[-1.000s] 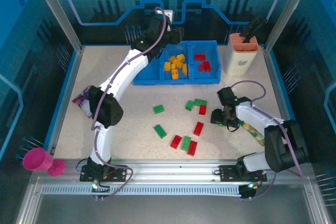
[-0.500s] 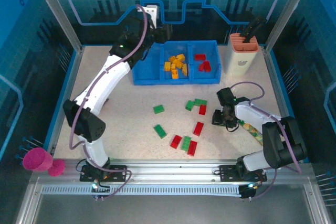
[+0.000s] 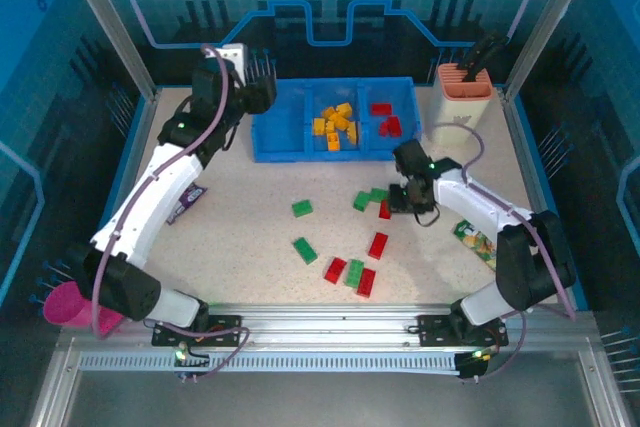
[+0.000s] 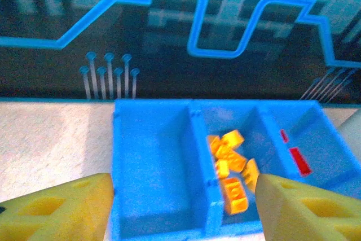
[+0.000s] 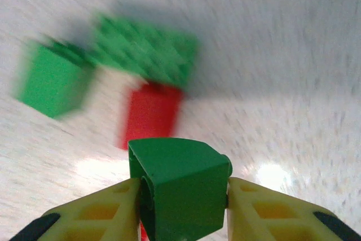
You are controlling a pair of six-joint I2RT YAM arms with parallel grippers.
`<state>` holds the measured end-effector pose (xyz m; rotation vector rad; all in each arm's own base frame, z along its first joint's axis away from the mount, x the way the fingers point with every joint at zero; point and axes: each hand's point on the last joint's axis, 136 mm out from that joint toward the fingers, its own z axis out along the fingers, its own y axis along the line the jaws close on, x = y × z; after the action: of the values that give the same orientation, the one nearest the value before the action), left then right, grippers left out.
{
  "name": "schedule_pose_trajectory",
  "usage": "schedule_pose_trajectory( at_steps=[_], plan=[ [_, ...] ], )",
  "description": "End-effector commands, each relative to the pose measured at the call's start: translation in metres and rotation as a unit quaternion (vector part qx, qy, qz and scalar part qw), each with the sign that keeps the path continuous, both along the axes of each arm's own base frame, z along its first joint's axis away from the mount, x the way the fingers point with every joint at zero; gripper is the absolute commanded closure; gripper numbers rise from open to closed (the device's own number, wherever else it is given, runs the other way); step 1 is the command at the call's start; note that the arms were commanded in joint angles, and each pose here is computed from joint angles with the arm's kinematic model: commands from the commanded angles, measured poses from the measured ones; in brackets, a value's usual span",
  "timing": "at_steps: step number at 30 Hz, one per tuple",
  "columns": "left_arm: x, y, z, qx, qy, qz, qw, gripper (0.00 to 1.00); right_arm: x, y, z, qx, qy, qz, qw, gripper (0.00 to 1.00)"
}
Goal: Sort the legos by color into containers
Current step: Pick up the lego from the middle-right of the table, then place the lego in the container.
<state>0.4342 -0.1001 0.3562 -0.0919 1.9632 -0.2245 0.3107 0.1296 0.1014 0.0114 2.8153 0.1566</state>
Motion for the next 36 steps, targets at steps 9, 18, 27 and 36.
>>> schedule_pose_trajectory(
  at_steps=[9, 18, 27, 36],
  plan=[
    [-0.078, 0.093, -0.024, 0.029, 0.038, 0.115, 0.992, 0.29, 0.122, 0.138, 0.09, 0.0, -0.142, 0.193, 0.971, 0.62],
    [-0.093, 0.097, -0.047, 0.04, 0.072, 0.116, 0.99, 0.28, 0.183, 0.24, 0.102, 0.022, -0.236, 0.271, 0.933, 0.61],
    [-0.088, 0.095, -0.057, 0.032, 0.082, 0.114, 0.99, 0.28, 0.201, 0.286, 0.036, -0.032, -0.256, 0.369, 0.893, 0.6],
    [-0.088, 0.1, -0.063, 0.044, 0.086, 0.124, 0.988, 0.28, 0.207, 0.309, -0.012, -0.119, -0.276, 0.443, 0.845, 0.57]
  ],
)
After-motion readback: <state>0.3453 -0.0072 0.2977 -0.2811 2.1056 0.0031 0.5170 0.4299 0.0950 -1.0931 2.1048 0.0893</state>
